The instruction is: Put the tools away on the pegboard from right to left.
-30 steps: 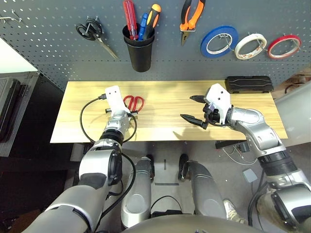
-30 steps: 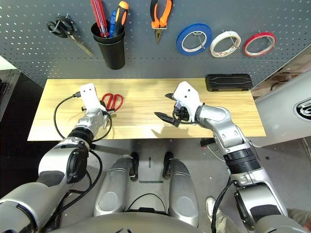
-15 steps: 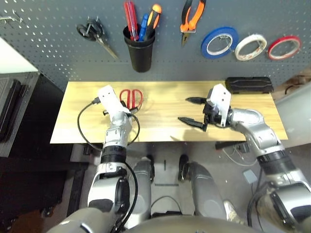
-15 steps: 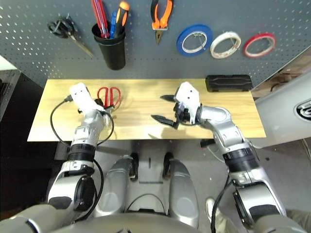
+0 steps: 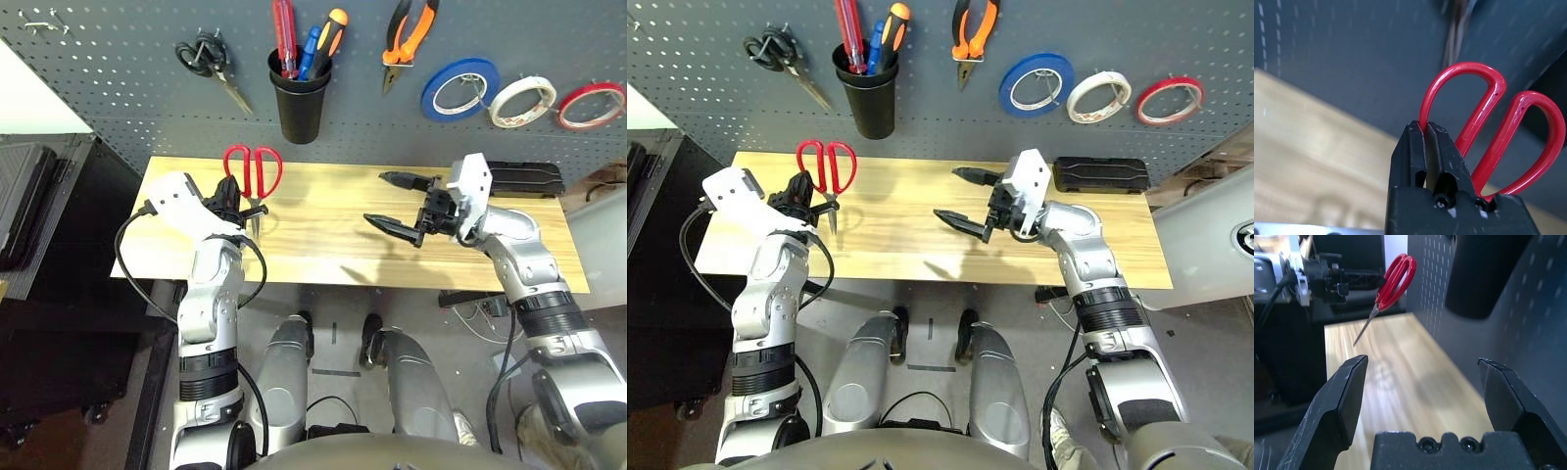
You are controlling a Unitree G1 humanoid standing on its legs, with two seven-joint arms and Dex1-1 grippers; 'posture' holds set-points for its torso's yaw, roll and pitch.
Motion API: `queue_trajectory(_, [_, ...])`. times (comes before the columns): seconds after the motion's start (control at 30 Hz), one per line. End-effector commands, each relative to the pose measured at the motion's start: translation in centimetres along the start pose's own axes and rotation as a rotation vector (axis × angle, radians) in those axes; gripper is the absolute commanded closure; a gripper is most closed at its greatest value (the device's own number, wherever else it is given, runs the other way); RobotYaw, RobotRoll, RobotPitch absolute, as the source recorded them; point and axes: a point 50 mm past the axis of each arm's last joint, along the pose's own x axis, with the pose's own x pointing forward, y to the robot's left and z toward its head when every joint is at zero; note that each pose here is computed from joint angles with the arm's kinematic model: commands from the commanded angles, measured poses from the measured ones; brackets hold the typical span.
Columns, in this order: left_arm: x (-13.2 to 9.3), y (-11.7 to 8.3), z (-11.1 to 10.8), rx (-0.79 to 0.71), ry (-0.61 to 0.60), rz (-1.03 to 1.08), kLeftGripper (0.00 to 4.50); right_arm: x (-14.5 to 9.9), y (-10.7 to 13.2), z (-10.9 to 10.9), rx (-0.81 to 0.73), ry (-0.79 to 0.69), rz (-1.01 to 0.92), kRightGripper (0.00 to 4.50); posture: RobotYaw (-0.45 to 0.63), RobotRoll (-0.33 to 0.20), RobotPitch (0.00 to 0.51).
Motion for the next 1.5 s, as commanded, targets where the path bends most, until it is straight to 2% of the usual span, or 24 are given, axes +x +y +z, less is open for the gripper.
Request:
queue_trajectory(0.03, [-0.1,-0.5,1.7,-0.029,-0.067,-0.06,4.47,-0.8,-0.2,0.7,-0.013,-0.071,-0.028,0.0,0.31,0.0,0.185])
queue_trajectory(0.2, [0.7,-0.9,3.3,-0.047,-0.113,-0.107,4.47,-0.7,-0.4,2.0,-0.042,-0.143,-0.046,0.0,0.31,0.0,0.175])
queue_trajectory(0.53, [2.8,-0.5,5.8,-0.036,-0.145,-0.133,4.47,-0.7,-0.4,3.9,-0.056,-0.185,-0.07,0.0,0.26,0.0,0.168])
queue_trajectory(0.83, [4.7,-0.1,6.1,-0.036,-0.125,-0.137,4.47,-0.6,-0.8,4.4,-0.049,-0.183,-0.115,0.0,0.25,0.0,0.172])
queue_trajectory(1.2, [8.5,-0.1,5.5,-0.003,-0.109,-0.123,4.47,0.4,-1.1,4.2,-0.046,-0.18,-0.135,0.0,0.24,0.0,0.173])
queue_trajectory(1.5, [8.8,1.0,5.7,-0.006,-0.121,-0.104,4.47,0.5,-1.0,4.0,-0.055,-0.17,-0.147,0.0,0.23,0.0,0.177])
